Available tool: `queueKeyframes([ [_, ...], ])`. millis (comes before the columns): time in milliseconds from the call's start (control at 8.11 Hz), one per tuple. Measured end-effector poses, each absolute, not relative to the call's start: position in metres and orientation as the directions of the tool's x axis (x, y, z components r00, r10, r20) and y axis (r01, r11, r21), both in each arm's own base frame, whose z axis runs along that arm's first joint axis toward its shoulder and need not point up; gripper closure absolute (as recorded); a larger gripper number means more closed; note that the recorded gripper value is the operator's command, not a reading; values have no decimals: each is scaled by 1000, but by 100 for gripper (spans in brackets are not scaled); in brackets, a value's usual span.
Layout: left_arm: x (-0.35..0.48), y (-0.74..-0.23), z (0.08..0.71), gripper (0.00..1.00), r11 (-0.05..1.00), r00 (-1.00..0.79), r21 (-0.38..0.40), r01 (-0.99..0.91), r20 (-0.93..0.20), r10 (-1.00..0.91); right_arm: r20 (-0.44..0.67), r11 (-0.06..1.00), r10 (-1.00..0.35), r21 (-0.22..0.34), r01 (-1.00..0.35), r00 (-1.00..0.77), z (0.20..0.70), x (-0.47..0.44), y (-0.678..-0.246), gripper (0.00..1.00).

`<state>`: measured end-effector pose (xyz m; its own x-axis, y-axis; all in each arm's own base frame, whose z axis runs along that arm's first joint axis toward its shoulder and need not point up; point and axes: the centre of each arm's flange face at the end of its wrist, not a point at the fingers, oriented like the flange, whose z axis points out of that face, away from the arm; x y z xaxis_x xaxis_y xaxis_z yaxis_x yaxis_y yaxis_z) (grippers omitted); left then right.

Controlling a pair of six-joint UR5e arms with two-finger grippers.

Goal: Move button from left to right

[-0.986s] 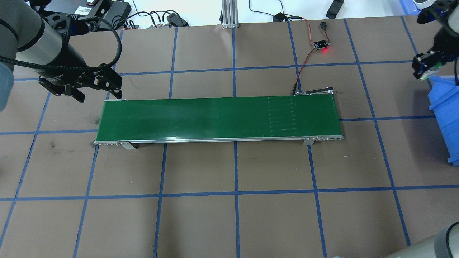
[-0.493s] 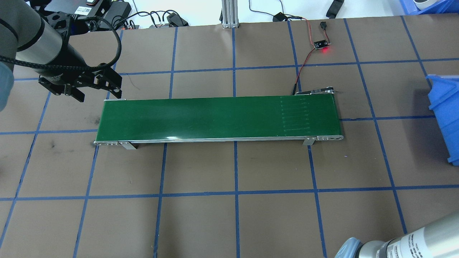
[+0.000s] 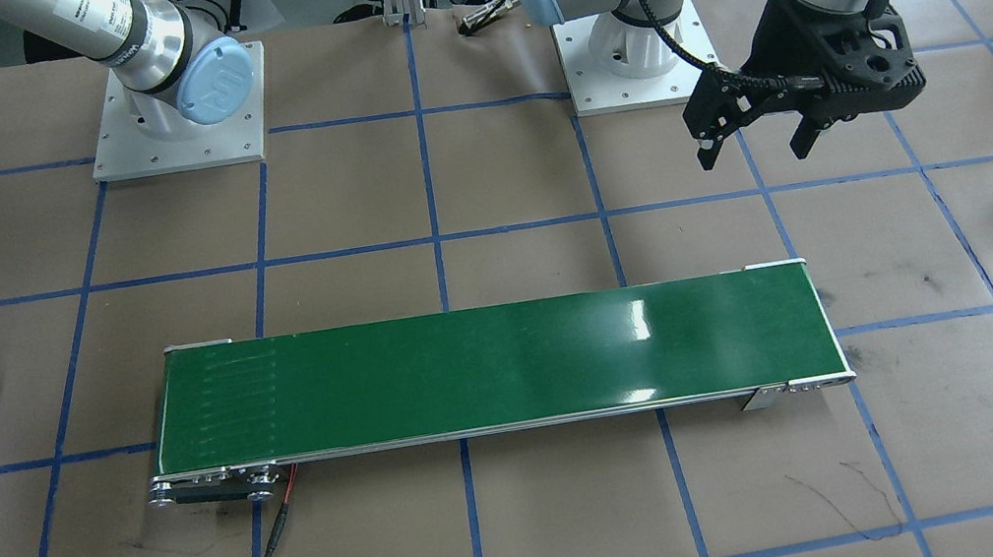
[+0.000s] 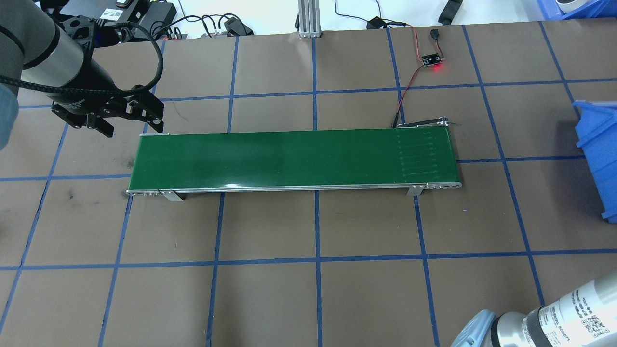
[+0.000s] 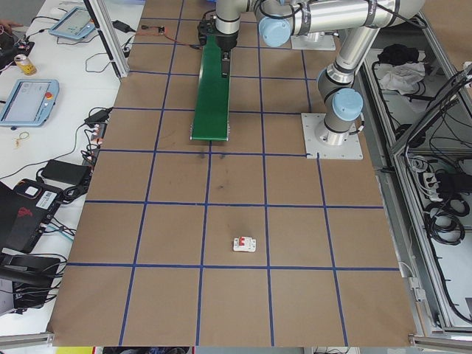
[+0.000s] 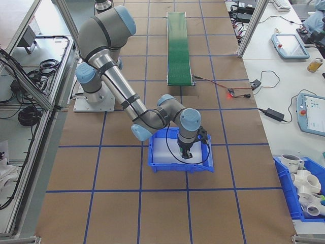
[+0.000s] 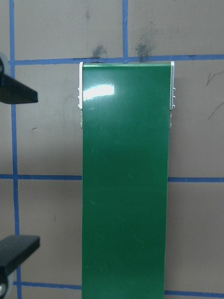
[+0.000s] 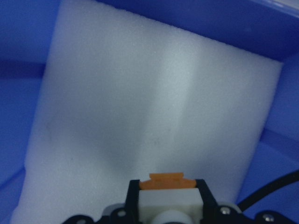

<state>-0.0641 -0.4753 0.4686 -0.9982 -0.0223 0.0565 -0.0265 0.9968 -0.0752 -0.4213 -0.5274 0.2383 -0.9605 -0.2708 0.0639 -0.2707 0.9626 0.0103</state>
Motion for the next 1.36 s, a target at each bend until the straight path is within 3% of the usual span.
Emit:
queueKeyframes([
  [123,-64,-475,469,0,997,-998,-75,-26,56,-22,56,968,-251,11,-251,-966,225,-423,-525,100],
  [247,-64,-475,468,0,997,-998,-74,-26,57,-22,57,971,-238,10,-238,-970,218,-423,-523,68],
  [370,-64,-476,468,0,997,-998,-74,-26,57,-22,59,973,-232,8,-232,-971,214,-422,-523,22],
  [493,-64,-476,468,0,997,-998,-74,-28,57,-23,59,973,-231,6,-231,-971,213,-421,-522,0],
  [863,-64,-475,469,0,997,-998,-75,-27,56,-23,65,971,-237,-22,-238,-969,226,-417,-521,0],
  [1356,-64,-476,468,0,997,-998,-75,-28,57,-23,143,965,-250,-47,-259,-958,328,-396,-501,0],
])
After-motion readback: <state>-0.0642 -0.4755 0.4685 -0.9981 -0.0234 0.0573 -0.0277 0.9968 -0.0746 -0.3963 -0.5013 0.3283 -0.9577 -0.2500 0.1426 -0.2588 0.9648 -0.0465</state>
